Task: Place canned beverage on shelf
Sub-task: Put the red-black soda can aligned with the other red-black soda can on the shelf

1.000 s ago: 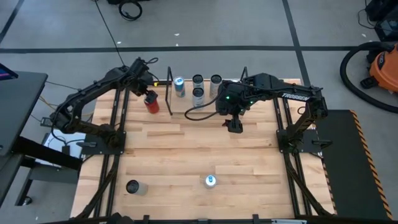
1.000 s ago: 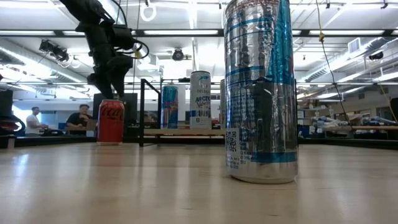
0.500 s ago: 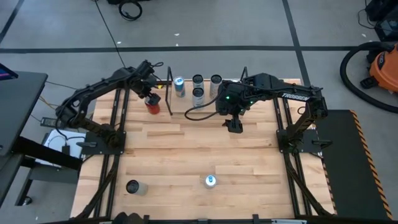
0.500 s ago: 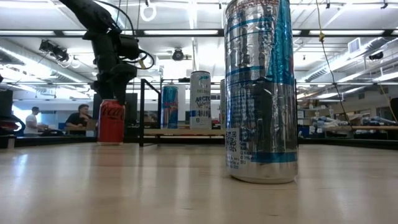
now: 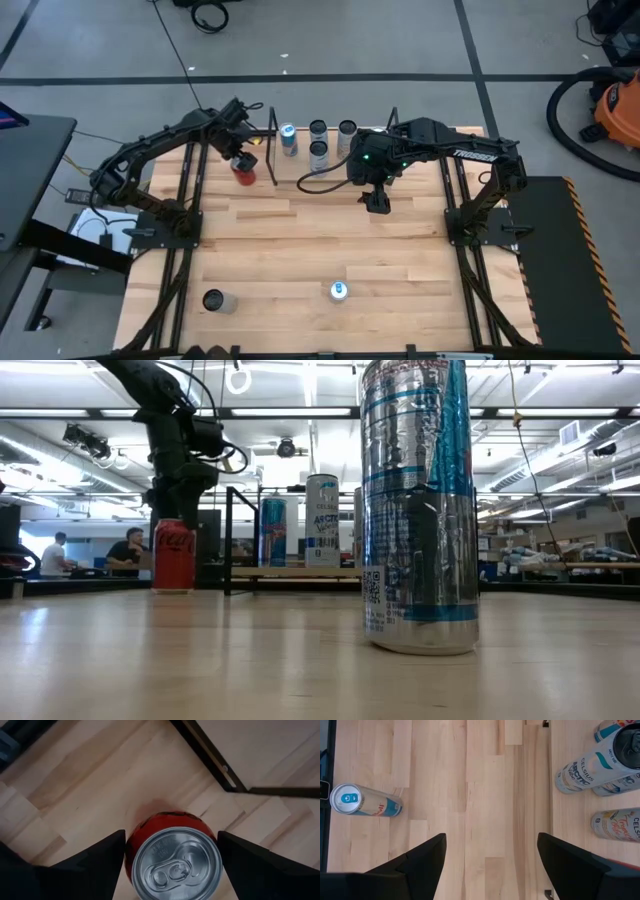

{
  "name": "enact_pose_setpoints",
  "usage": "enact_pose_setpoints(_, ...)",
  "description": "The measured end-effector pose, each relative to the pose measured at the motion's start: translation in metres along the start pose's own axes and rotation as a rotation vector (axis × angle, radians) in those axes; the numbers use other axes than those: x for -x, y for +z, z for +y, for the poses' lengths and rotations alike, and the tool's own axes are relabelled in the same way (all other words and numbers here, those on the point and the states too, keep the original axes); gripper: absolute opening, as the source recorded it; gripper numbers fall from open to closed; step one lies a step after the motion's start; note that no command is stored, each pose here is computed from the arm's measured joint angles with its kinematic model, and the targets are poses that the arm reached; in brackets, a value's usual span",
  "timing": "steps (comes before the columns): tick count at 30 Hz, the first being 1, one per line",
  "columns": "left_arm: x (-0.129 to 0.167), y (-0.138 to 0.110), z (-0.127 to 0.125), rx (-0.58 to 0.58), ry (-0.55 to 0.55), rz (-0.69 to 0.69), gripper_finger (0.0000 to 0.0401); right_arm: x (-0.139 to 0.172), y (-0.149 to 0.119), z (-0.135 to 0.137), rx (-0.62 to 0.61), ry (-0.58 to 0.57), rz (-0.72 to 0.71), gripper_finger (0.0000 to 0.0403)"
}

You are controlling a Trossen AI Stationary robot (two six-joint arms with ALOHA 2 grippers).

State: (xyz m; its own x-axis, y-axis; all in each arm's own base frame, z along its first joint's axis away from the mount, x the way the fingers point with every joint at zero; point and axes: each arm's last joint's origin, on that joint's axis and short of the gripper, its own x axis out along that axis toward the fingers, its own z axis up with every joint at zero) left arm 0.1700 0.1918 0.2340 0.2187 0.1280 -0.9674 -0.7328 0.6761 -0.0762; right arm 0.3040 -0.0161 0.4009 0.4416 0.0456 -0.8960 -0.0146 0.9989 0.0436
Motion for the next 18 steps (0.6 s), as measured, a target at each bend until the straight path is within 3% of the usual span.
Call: enact_pose_setpoints(18, 0.0, -0.013, -0.016, -0.046, -0.012, 0.13, 0.0308, 0.0, 0.0, 0.0, 0.0, 0.0, 0.001, 0.0321)
